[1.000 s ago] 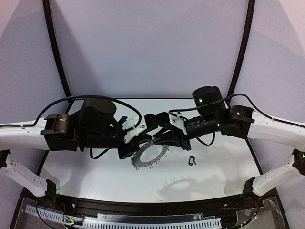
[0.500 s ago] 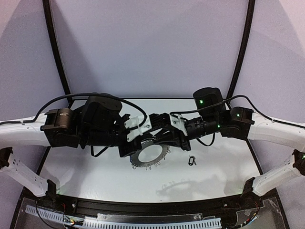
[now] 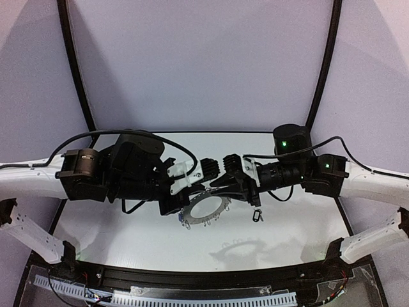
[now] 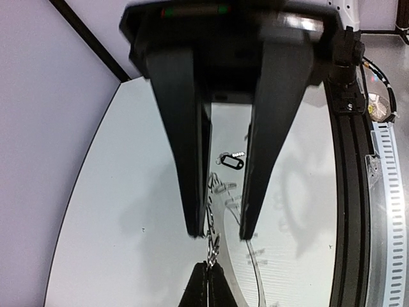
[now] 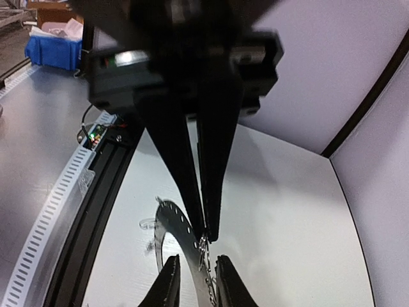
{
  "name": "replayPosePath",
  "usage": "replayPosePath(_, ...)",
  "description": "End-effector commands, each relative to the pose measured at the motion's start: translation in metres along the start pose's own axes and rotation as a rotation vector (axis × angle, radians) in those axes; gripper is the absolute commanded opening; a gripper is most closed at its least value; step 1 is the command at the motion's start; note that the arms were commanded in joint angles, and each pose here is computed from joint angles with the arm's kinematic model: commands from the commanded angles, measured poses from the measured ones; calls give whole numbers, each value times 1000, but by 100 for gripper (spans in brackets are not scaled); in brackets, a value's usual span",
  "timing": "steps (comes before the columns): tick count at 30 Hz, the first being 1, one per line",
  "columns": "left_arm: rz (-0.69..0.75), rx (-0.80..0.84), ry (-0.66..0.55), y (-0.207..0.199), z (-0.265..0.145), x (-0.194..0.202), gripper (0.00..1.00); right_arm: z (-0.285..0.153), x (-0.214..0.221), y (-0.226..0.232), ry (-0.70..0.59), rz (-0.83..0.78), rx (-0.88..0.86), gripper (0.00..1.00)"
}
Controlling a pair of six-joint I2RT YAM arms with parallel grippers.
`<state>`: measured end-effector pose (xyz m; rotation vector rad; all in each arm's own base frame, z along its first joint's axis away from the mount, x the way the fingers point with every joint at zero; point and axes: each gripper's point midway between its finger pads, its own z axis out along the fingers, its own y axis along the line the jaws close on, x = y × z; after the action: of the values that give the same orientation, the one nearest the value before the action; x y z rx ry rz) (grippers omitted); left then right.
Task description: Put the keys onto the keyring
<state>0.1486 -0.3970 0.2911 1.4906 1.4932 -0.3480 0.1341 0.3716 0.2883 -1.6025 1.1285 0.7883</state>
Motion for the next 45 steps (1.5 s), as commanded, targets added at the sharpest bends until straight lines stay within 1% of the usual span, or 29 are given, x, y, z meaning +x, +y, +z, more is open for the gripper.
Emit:
replayPosePath(1,-48,15,-86,-1,-16,-13,1,-7,-22,9,-102,-29,-19,20)
replayPosePath(9,-71,23,-87,-2,-17,-12,1,-1,-19,12,-86,6,-58,22)
replayPosePath(16,-74,27,-75,-3,-15,-11,1,6,-20,4,-103,17,-29,22)
replayPosePath(17,-73,29,-70,-3,-14,-10,1,7,-19,3,-103,16,-26,21)
replayPosePath(18,-73,28,-69,-3,-14,-10,1,8,-20,3,-104,16,-28,17)
replayPosePath(20,-71,26,-65,-2,-14,-11,1,10,-18,2,-96,19,-28,13)
replayPosePath(24,-67,20,-52,-1,-13,-11,1,13,-16,0,-86,18,-26,12)
replayPosePath(26,-62,19,-49,-1,-12,-11,1,14,-14,0,-81,17,-23,5)
replayPosePath(27,-62,19,-53,0,-12,-12,1,15,-12,-2,-76,17,-15,0)
replayPosePath(31,-65,7,-74,3,-15,-17,1,16,-8,-6,-63,17,14,0)
replayPosePath(34,-76,-58,-98,15,-19,-20,1,12,-15,-10,-111,-12,60,0)
replayPosePath(35,-81,-81,-104,19,-21,-21,6,10,-17,-12,-132,-19,77,0)
replayPosePath(36,-98,-130,-116,28,-26,-22,14,7,-21,-14,-156,-26,100,0)
replayPosePath(37,-106,-150,-112,31,-25,-20,14,5,-23,-14,-178,-38,111,0)
replayPosePath(38,-134,-197,-129,39,-30,-20,24,0,-29,-15,-222,-54,138,0)
replayPosePath(39,-157,-221,-148,45,-38,-22,46,-3,-34,-16,-260,-66,151,0)
replayPosePath(40,-187,-241,-154,48,-41,-20,60,-7,-39,-14,-297,-77,151,0)
replayPosePath(41,-219,-251,-183,52,-50,-24,84,-9,-45,-9,-330,-81,135,0)
replayPosePath(42,-236,-257,-201,54,-58,-24,95,-12,-50,-7,-359,-83,125,0)
replayPosePath(45,-292,-283,-247,59,-72,-21,99,-22,-65,-4,-435,-81,116,0)
